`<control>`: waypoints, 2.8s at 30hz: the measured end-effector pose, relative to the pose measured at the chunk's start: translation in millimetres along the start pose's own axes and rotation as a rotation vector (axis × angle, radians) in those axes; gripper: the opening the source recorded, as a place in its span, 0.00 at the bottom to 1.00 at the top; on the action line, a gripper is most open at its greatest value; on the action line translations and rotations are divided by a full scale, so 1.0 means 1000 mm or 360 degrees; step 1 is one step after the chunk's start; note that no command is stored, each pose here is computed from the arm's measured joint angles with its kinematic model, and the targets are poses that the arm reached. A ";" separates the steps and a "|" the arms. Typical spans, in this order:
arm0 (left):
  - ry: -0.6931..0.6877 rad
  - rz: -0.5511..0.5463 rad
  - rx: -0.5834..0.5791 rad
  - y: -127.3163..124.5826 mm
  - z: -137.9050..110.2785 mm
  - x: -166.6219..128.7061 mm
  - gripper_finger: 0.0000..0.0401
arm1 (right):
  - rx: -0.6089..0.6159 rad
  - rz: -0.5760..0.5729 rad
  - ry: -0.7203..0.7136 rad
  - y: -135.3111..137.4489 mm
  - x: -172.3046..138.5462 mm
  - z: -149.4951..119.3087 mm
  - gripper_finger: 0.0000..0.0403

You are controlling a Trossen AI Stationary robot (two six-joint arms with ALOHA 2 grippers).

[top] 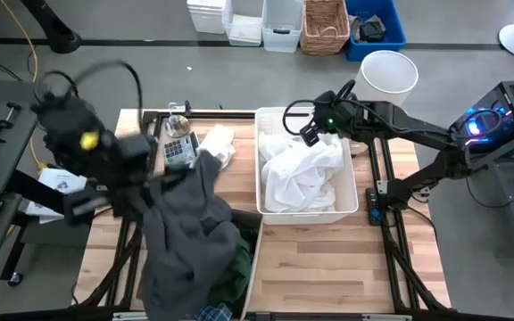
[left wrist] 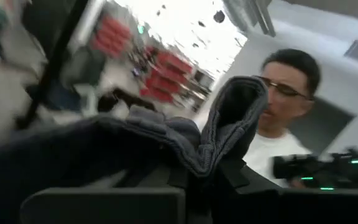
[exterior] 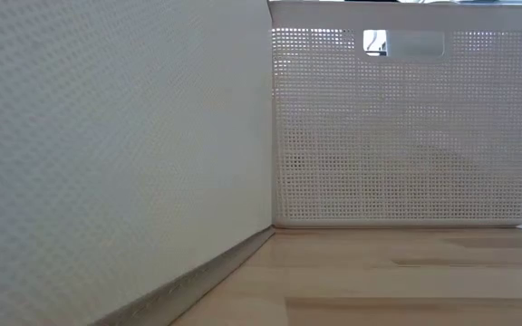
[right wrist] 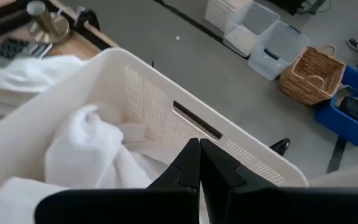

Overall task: Sort clothes
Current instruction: Put the gray shorts into the laundry organizer, then put the white underwear into the white bin

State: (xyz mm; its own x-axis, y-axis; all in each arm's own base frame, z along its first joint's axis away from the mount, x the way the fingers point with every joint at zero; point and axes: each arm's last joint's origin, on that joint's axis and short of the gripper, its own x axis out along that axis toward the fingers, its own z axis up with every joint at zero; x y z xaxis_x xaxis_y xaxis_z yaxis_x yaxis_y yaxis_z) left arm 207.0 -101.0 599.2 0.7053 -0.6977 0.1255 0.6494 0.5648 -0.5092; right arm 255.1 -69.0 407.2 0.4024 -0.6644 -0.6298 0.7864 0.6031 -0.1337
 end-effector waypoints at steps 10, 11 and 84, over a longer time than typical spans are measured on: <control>0.0349 0.0787 -0.1048 0.018 -0.061 0.026 0.04 | -0.0168 0.0036 0.0071 -0.020 0.015 0.008 0.00; 0.0408 0.0931 -0.1056 0.022 -0.068 0.021 0.04 | -0.0162 0.0062 0.0083 -0.021 0.015 0.008 0.00; 0.1174 0.1707 -0.1468 0.169 -0.235 0.059 0.62 | -0.0519 0.0414 0.0354 0.047 -0.056 -0.057 0.00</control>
State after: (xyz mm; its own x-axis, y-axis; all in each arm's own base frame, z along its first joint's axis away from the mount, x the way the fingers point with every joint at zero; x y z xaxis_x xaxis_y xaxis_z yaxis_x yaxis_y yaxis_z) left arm 291.0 -150.2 320.2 0.2377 -0.3761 -0.8956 -0.6149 0.6555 -0.4385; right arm 242.8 21.8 392.0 0.4288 -0.3836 -0.8180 0.4699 0.8680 -0.1607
